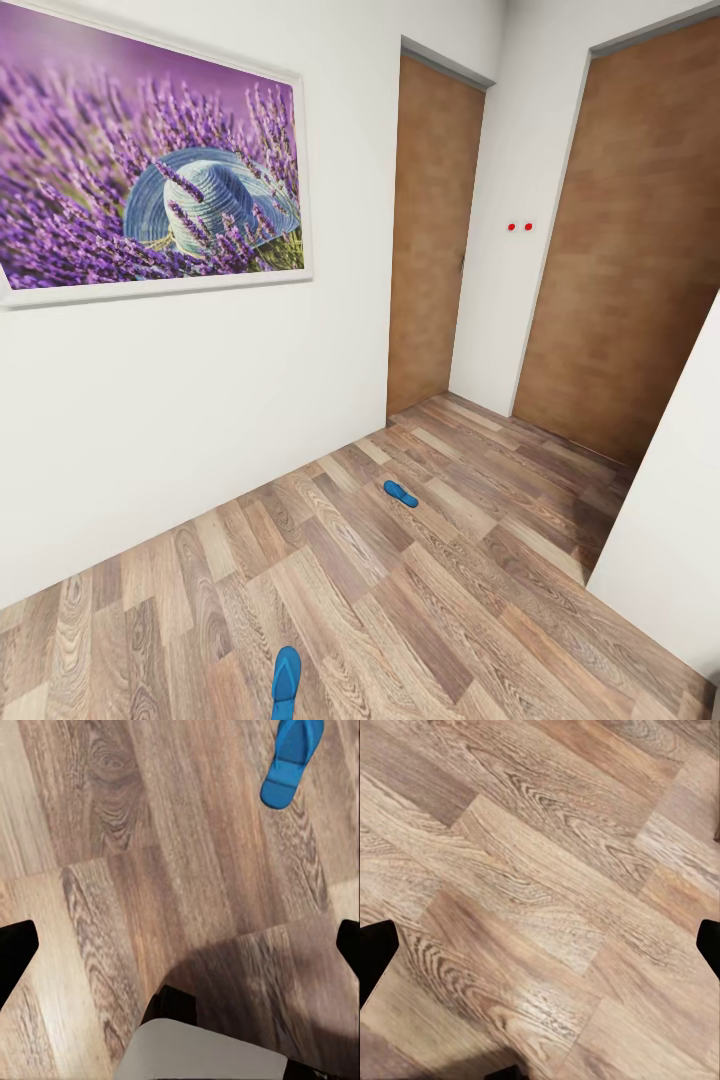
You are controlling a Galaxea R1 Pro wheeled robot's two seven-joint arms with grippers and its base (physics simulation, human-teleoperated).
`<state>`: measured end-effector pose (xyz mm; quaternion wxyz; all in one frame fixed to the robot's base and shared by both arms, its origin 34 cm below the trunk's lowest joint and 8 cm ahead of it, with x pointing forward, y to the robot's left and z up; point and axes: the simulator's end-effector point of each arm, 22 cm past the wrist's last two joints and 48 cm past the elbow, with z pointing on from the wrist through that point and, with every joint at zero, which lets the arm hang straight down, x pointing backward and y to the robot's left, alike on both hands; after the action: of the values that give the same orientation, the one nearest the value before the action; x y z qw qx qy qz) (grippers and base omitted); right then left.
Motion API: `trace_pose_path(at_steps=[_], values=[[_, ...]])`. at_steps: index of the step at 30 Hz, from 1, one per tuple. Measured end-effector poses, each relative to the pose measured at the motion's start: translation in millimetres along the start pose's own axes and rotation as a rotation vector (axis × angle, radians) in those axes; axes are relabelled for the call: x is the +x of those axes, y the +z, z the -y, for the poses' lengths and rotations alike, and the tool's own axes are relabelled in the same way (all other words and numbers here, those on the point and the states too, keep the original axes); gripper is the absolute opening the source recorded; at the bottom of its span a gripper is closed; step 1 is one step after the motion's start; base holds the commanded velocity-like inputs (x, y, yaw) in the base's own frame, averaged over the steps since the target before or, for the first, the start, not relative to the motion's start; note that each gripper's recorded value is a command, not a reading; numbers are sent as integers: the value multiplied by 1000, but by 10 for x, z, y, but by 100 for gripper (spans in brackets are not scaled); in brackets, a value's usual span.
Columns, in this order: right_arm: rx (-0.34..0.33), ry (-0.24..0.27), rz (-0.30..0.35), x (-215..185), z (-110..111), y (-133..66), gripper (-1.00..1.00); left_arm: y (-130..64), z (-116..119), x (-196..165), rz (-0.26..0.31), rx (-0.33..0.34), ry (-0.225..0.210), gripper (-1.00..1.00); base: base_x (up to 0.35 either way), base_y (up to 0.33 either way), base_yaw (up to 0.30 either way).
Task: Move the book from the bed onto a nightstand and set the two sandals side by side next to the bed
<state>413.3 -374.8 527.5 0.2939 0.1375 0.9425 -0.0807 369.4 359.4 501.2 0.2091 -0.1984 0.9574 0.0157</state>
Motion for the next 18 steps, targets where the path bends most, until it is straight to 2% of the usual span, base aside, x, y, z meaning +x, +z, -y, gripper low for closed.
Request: trace_pose_path(at_steps=[6, 18], values=[[-4, 6, 22, -92, -27, -3, 100, -40, 153, -324, 47, 32, -24, 100, 0, 0, 0], [-3, 23, 92, -278, -31, -10, 100, -158, 479, -954, 139, 118, -136, 100, 0, 0, 0]])
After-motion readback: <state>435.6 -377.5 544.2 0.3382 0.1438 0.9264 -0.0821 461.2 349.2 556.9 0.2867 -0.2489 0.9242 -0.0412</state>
